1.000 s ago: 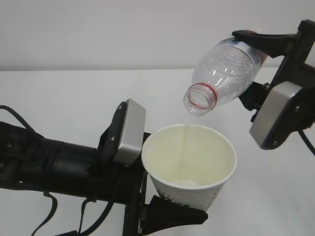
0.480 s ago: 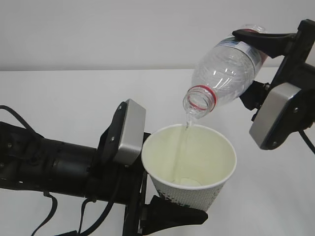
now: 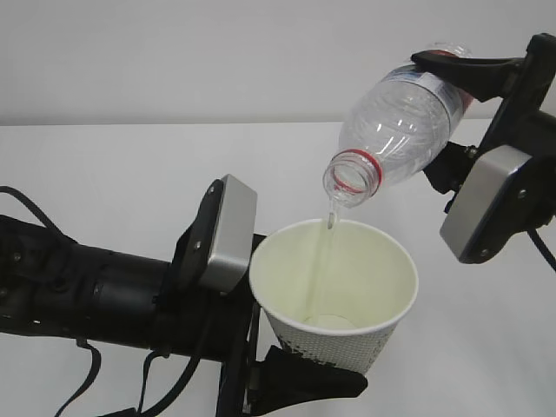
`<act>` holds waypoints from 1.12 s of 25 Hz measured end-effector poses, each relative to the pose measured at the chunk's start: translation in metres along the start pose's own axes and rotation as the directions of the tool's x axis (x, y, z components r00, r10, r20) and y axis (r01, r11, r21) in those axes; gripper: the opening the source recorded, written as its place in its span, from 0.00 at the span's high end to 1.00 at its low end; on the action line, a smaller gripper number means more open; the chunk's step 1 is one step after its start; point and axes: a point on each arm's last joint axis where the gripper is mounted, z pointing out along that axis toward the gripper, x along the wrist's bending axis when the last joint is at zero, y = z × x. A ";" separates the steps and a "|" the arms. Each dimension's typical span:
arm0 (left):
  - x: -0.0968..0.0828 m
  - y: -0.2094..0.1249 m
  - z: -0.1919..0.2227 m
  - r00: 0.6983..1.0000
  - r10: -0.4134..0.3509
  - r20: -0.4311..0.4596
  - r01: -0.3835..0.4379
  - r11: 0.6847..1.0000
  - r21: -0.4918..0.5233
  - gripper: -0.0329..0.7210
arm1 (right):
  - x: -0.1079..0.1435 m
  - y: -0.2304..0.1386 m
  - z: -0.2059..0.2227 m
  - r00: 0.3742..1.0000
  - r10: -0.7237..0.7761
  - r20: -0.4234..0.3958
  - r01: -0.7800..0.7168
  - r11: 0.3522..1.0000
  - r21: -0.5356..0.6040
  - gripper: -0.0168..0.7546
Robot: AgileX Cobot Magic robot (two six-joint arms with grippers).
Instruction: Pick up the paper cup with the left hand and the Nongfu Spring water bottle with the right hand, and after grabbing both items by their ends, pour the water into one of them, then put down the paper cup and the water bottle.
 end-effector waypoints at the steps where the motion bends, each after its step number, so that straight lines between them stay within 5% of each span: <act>1: 0.000 0.000 0.000 1.000 0.001 0.001 -0.001 1.000 0.001 0.28 | 0.000 0.000 0.000 1.000 0.000 0.000 0.000 1.000 0.000 0.32; 28: 0.000 0.000 0.000 1.000 -0.008 -0.001 0.008 1.000 0.004 0.28 | -0.001 0.000 0.000 1.000 -0.022 0.009 0.022 1.000 -0.001 0.32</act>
